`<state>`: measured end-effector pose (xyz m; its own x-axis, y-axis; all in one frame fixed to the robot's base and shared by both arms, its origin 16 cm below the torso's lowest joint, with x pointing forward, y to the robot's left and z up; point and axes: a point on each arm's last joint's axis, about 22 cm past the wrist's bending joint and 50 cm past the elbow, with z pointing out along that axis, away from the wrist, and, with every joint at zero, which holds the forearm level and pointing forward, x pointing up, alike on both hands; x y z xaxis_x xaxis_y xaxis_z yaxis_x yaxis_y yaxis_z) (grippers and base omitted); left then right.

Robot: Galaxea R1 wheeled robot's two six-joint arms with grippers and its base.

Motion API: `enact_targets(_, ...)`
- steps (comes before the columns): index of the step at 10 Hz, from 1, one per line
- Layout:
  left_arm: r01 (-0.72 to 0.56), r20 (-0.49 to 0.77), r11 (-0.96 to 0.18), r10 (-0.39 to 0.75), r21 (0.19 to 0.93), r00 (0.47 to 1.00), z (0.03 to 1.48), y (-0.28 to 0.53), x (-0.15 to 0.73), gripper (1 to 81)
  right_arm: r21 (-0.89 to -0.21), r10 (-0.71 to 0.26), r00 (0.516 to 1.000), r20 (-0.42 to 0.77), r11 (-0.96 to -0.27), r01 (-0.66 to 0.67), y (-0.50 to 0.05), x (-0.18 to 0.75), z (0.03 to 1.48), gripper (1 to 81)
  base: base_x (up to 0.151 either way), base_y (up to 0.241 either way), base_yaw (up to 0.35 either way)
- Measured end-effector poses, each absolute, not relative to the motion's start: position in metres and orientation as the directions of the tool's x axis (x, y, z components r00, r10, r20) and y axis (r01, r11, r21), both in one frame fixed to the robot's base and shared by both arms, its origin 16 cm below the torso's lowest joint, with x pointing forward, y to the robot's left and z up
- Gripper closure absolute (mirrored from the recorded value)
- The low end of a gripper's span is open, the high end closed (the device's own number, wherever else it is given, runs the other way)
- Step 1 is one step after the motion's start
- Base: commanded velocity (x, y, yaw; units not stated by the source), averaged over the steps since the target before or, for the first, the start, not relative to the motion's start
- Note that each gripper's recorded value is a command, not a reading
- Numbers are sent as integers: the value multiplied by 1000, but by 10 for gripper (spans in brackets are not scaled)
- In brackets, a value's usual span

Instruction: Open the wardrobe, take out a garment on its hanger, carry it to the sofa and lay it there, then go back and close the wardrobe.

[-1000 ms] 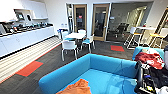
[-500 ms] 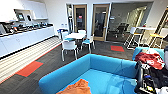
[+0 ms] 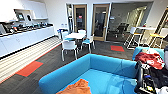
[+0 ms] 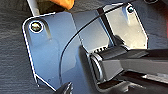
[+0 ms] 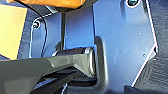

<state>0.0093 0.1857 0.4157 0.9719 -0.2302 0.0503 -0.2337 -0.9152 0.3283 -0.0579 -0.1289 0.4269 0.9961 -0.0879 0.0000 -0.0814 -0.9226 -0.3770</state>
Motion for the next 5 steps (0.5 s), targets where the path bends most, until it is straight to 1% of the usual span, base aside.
enact_targets(2,-233,51,-916,-229,327,972,416,186,11,10,-378,-88,996,-1,-922,-82,-129,-59,427,10,-84,0,0)
enact_targets(5,-230,43,-916,-229,330,973,416,186,3,10,-376,-84,996,-11,-923,-82,-128,-66,427,10,-102,0,0)
